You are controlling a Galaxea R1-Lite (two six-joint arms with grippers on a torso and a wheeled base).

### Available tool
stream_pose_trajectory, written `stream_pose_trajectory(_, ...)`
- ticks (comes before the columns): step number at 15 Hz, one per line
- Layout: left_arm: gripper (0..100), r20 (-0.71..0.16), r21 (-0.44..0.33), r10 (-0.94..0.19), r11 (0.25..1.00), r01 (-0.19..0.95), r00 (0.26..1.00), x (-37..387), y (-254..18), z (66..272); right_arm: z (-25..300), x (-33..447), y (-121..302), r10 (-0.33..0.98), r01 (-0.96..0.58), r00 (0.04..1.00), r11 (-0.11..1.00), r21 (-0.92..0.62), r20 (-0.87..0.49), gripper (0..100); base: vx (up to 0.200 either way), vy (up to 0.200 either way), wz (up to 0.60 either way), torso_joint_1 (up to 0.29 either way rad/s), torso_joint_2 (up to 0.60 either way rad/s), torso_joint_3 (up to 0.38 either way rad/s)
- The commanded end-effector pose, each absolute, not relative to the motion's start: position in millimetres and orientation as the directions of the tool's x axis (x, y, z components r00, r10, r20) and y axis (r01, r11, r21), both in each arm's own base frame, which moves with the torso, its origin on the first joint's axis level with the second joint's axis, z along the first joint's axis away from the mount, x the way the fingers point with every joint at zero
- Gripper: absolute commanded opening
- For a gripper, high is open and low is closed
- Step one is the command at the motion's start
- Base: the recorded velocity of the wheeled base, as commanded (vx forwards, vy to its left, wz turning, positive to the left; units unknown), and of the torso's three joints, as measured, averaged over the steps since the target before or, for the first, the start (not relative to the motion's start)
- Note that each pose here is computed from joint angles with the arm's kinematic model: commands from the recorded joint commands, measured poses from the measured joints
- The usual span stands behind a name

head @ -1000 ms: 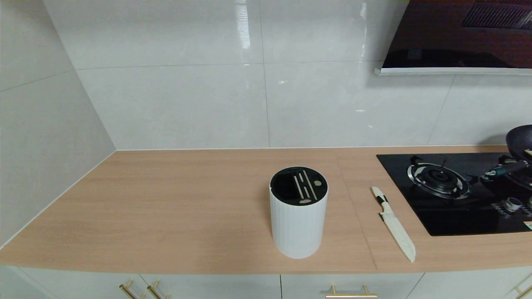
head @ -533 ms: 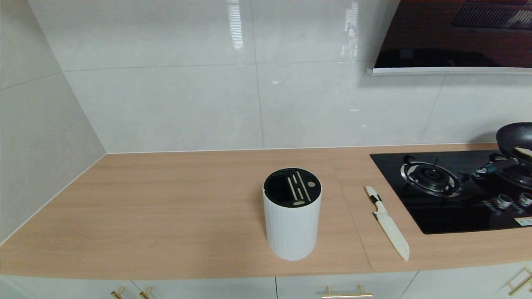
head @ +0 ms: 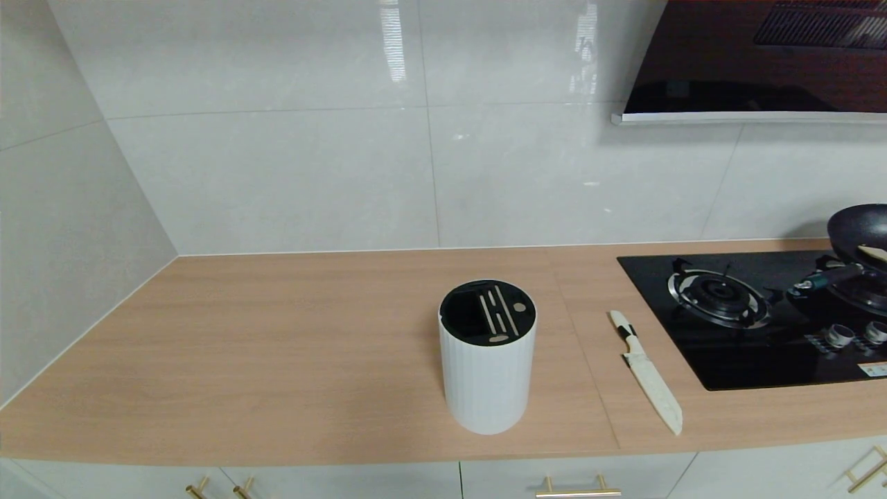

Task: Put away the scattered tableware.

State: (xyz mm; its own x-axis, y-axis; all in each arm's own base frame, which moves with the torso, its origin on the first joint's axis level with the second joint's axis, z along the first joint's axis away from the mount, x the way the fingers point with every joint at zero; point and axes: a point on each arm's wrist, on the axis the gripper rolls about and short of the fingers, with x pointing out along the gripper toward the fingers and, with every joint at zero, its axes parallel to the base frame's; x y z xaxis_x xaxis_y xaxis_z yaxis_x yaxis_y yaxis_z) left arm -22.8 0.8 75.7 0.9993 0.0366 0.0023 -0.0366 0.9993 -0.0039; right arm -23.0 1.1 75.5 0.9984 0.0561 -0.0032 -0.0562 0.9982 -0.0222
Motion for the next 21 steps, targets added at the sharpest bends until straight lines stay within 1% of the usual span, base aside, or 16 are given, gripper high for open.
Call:
stream_pose_trajectory(1,100,0.002,-0.005,0.038,0.999,-0.038,0.999,-23,1,76,76,-23,1,0.057,-0.057,0.998,0.998,-0.023,-0.002,100,0.000,0.000,0.00,0.000,0.00,0.000)
stream_pose_trajectory(2,100,0.002,-0.005,0.037,0.999,-0.037,0.999,-23,1,76,76,-23,1,0.057,-0.057,0.998,0.998,-0.028,0.000,100,0.000,0.000,0.00,0.000,0.00,0.000)
stream_pose_trajectory(3,100,0.002,-0.003,0.037,0.999,-0.037,0.999,-23,1,76,85,-25,1,0.060,-0.059,0.997,0.998,-0.025,0.038,100,0.000,0.000,0.00,0.000,0.00,0.000)
stream_pose_trajectory(4,100,0.002,-0.003,0.037,0.999,-0.037,0.999,-23,1,76,123,-33,1,0.080,-0.083,0.989,0.996,0.019,0.128,100,0.000,0.000,0.00,0.000,0.00,0.000)
stream_pose_trajectory(5,100,0.002,-0.003,0.037,0.999,-0.037,0.999,-23,1,76,141,-27,1,0.116,-0.119,0.990,0.992,0.032,0.078,100,0.000,0.000,0.00,0.000,0.00,0.000)
stream_pose_trajectory(6,100,0.002,-0.003,0.037,0.999,-0.037,0.999,-23,1,76,149,-17,1,0.133,-0.133,0.991,0.991,0.031,0.011,100,0.000,0.000,0.00,0.000,0.00,0.000)
stream_pose_trajectory(9,100,0.002,-0.002,0.037,0.999,-0.037,0.999,-23,1,76,169,45,4,0.140,-0.132,0.946,0.990,0.047,-0.294,100,0.000,0.000,0.00,0.000,0.00,0.000)
stream_pose_trajectory(11,100,0.002,-0.002,0.037,0.999,-0.037,0.999,-23,1,76,180,90,10,0.162,-0.151,0.906,0.987,0.059,-0.391,100,0.000,0.000,0.00,0.000,0.00,0.000)
stream_pose_trajectory(13,100,0.002,-0.002,0.037,0.999,-0.037,0.999,-23,1,76,179,142,15,0.138,-0.126,0.894,0.990,0.055,-0.427,100,0.000,0.000,0.00,0.000,0.00,0.000)
stream_pose_trajectory(14,100,0.002,-0.002,0.037,0.999,-0.037,0.999,-23,1,76,178,146,15,0.136,-0.125,0.893,0.991,0.054,-0.428,100,0.000,0.000,0.00,0.000,0.00,0.000)
stream_pose_trajectory(15,100,0.002,0.000,0.037,0.999,-0.037,0.999,-23,1,76,169,186,22,0.096,-0.095,0.888,0.995,0.024,-0.450,100,0.000,0.000,0.00,0.000,0.00,0.000)
stream_pose_trajectory(17,100,0.002,0.000,0.037,0.999,-0.037,0.999,-23,1,76,151,238,31,0.088,-0.091,0.875,0.996,0.019,-0.477,100,0.000,0.000,0.00,0.000,0.00,0.000)
stream_pose_trajectory(18,100,0.002,0.000,0.037,0.999,-0.037,0.999,-23,1,76,144,257,33,0.085,-0.089,0.874,0.996,0.014,-0.478,100,0.000,0.000,0.00,0.000,0.00,0.000)
stream_pose_trajectory(19,100,0.002,0.000,0.037,0.999,-0.037,0.999,-23,1,76,143,258,33,0.084,-0.088,0.874,0.996,0.014,-0.479,100,0.000,0.000,0.00,0.000,0.00,0.000)
stream_pose_trajectory(20,100,0.002,0.000,0.037,0.999,-0.037,0.999,-23,1,76,127,288,37,0.061,-0.072,0.867,0.997,-0.004,-0.495,100,0.000,0.000,0.00,0.000,0.00,0.000)
stream_pose_trajectory(21,100,0.002,0.000,0.037,0.999,-0.037,0.999,-23,1,76,114,304,39,0.050,-0.066,0.858,0.998,-0.013,-0.512,100,0.000,0.000,0.00,0.000,0.00,0.000)
